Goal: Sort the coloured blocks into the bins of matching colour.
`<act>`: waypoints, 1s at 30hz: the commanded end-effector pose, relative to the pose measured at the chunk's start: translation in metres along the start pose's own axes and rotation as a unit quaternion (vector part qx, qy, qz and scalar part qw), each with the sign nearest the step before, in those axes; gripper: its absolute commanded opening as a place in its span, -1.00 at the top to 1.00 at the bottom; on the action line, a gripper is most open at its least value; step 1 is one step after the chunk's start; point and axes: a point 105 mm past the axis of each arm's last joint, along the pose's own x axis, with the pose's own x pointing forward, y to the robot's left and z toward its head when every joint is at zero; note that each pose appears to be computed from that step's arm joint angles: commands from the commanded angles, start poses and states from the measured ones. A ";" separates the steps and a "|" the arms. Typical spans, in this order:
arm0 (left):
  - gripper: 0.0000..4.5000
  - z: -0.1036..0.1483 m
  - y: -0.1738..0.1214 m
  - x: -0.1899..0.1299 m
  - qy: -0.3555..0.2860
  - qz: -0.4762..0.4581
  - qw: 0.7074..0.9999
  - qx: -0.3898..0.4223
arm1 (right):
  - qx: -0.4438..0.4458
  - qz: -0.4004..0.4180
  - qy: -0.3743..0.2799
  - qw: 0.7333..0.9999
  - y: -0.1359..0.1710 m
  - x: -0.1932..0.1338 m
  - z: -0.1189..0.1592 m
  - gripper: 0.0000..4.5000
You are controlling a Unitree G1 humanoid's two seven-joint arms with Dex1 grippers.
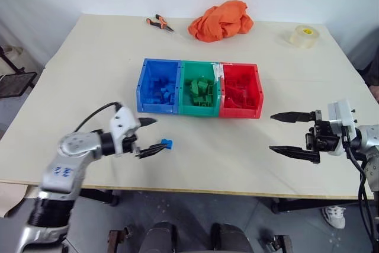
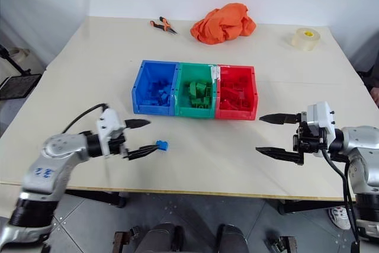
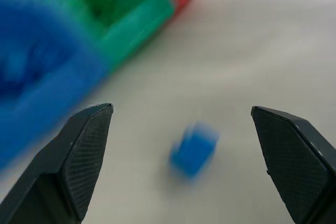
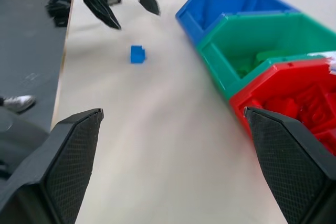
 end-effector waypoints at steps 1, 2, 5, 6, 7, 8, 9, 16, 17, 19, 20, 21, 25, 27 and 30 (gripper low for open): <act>-1.00 0.007 -0.004 -0.027 -0.002 -0.007 1.000 0.001 | -0.018 0.035 0.005 0.999 0.001 0.001 0.004 -1.00; -1.00 0.002 -0.006 -0.036 0.007 -0.008 1.000 -0.008 | -0.019 0.045 0.006 0.999 0.002 0.003 0.004 -1.00; -1.00 -0.014 -0.009 -0.060 0.038 -0.005 0.999 -0.031 | -0.020 0.057 0.011 0.998 0.002 0.005 0.002 -1.00; -1.00 -0.019 -0.009 -0.068 0.047 -0.003 0.998 -0.035 | -0.020 0.057 0.013 0.998 0.001 0.005 0.001 -1.00; -1.00 -0.024 -0.009 -0.073 0.056 0.000 0.998 -0.038 | -0.020 0.058 0.016 0.998 0.001 0.005 0.000 -1.00; -1.00 -0.026 -0.008 -0.077 0.059 0.003 0.997 -0.039 | -0.021 0.059 0.017 0.998 0.000 0.006 0.000 -1.00; -1.00 -0.026 -0.008 -0.078 0.058 0.006 0.998 -0.038 | -0.021 0.059 0.017 0.998 0.000 0.006 -0.001 -1.00; -1.00 -0.011 -0.013 -0.043 0.015 -0.018 1.000 0.001 | -0.023 0.056 0.017 0.998 -0.002 0.007 0.000 -1.00; -1.00 -0.008 -0.012 -0.034 0.008 -0.018 1.000 0.010 | -0.023 0.053 0.018 0.998 -0.002 0.007 0.000 -1.00; -1.00 -0.005 -0.009 -0.020 -0.001 -0.017 1.000 0.025 | -0.022 0.049 0.021 0.998 -0.002 0.006 -0.001 -1.00; -1.00 -0.004 -0.007 -0.012 -0.006 -0.016 0.999 0.036 | -0.022 0.047 0.021 0.998 -0.002 0.006 -0.001 -1.00; -1.00 -0.002 -0.004 -0.004 -0.014 -0.015 0.999 0.047 | -0.022 0.046 0.020 0.999 -0.001 0.006 -0.001 -1.00; -1.00 0.000 0.002 0.025 -0.033 -0.027 0.997 0.067 | -0.023 0.037 0.019 0.999 0.000 0.006 -0.001 -1.00; -1.00 -0.003 0.003 0.036 -0.036 -0.042 0.996 0.072 | -0.023 0.033 0.019 0.999 0.001 0.006 -0.001 -1.00; -1.00 -0.011 0.003 0.051 -0.027 -0.057 0.996 0.068 | -0.022 0.027 0.018 0.999 0.004 0.005 -0.001 -1.00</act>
